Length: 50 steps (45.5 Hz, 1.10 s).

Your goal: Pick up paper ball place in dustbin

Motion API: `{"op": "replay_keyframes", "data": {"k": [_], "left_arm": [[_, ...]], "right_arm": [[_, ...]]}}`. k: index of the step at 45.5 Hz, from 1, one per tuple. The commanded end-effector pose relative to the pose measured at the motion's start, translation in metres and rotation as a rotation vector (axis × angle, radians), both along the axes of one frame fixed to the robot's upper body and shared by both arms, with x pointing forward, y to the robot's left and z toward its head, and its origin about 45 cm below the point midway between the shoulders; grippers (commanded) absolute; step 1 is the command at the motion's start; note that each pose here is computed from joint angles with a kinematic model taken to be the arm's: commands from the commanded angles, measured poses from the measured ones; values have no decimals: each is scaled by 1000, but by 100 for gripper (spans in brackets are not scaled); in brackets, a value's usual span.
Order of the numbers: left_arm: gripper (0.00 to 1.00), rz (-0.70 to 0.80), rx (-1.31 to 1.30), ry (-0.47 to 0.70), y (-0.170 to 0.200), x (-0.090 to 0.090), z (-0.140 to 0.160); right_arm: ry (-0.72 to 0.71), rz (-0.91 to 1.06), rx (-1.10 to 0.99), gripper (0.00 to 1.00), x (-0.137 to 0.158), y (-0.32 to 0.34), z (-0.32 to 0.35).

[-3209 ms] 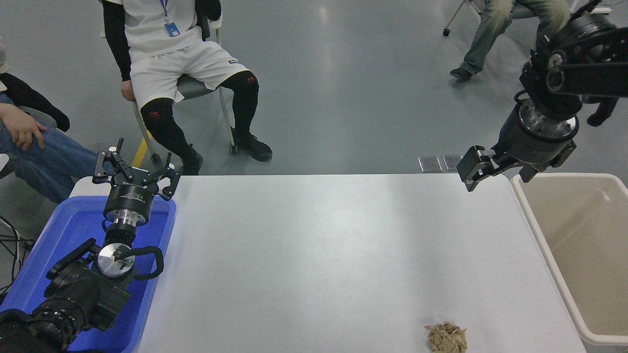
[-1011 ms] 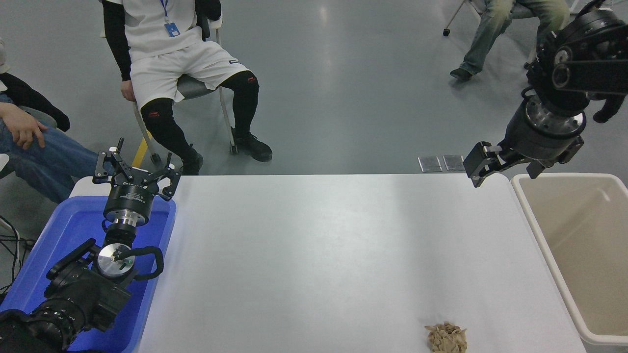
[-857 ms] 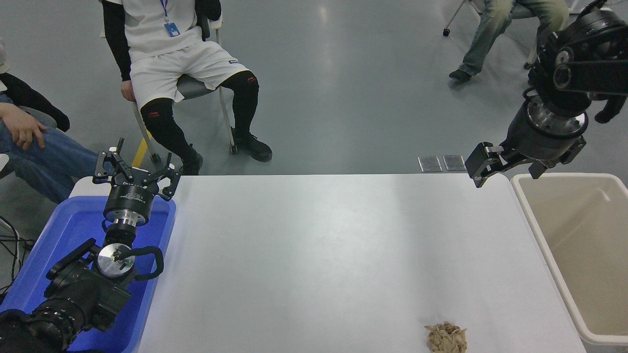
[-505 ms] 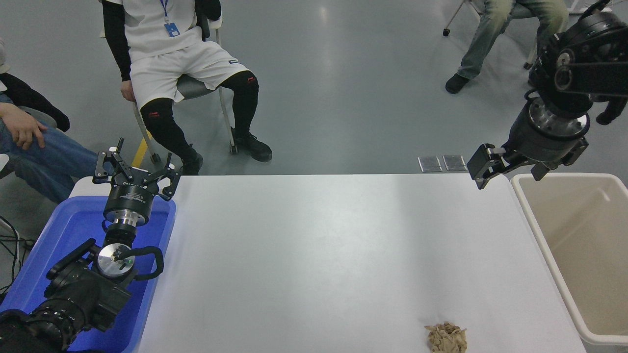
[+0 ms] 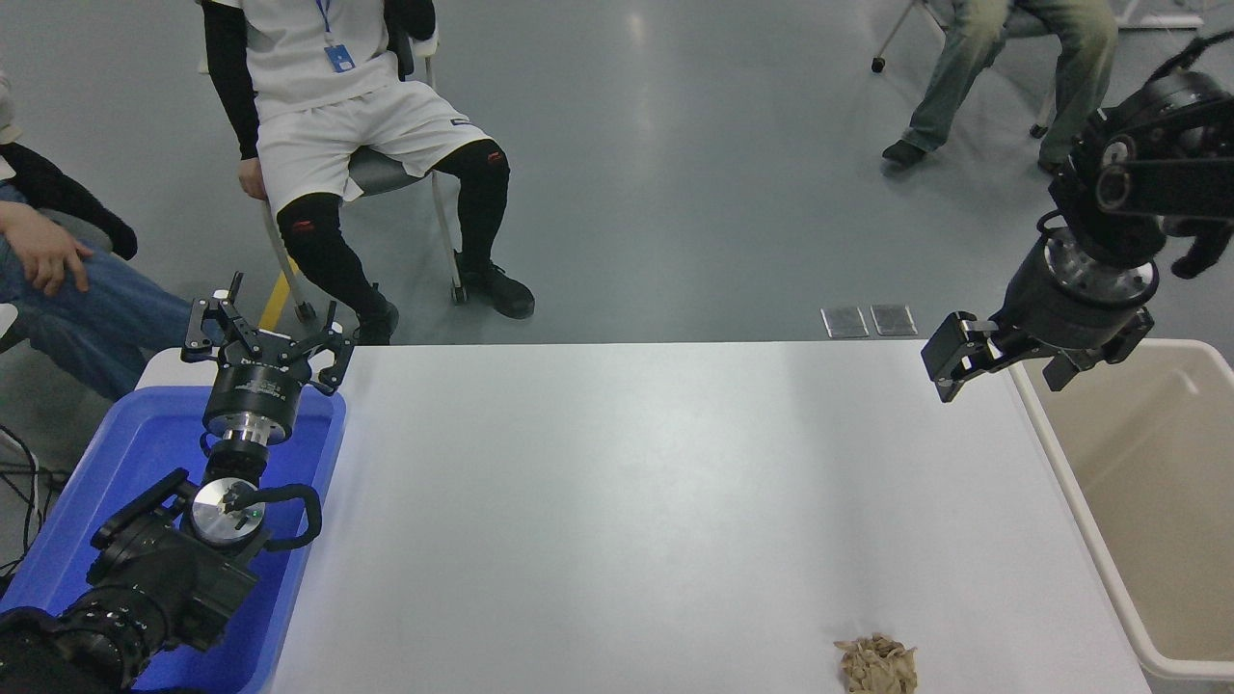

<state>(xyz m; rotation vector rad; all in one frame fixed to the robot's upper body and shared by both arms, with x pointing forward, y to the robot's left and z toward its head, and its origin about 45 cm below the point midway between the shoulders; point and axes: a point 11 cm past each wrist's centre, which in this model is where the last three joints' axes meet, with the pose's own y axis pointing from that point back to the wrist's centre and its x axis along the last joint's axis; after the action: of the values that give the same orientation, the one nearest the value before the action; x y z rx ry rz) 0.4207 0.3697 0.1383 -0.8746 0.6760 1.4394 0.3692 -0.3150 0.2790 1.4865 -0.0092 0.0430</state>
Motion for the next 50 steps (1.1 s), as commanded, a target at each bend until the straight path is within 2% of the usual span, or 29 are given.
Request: {"op": "replay_keyframes", "data": {"k": [1, 13, 30, 50], "left_arm": [[99, 0, 0, 0, 0, 0, 0], [99, -1, -1, 1, -1, 0, 0], [99, 0, 0, 0, 0, 0, 0], [99, 0, 0, 0, 0, 0, 0]], "right_arm": [[135, -18, 90, 100, -28, 10, -63], [242, 49, 95, 100, -54, 25, -106], [108, 117, 109, 100, -59, 42, -148], [204, 154, 107, 100, -93, 45, -181]]}}
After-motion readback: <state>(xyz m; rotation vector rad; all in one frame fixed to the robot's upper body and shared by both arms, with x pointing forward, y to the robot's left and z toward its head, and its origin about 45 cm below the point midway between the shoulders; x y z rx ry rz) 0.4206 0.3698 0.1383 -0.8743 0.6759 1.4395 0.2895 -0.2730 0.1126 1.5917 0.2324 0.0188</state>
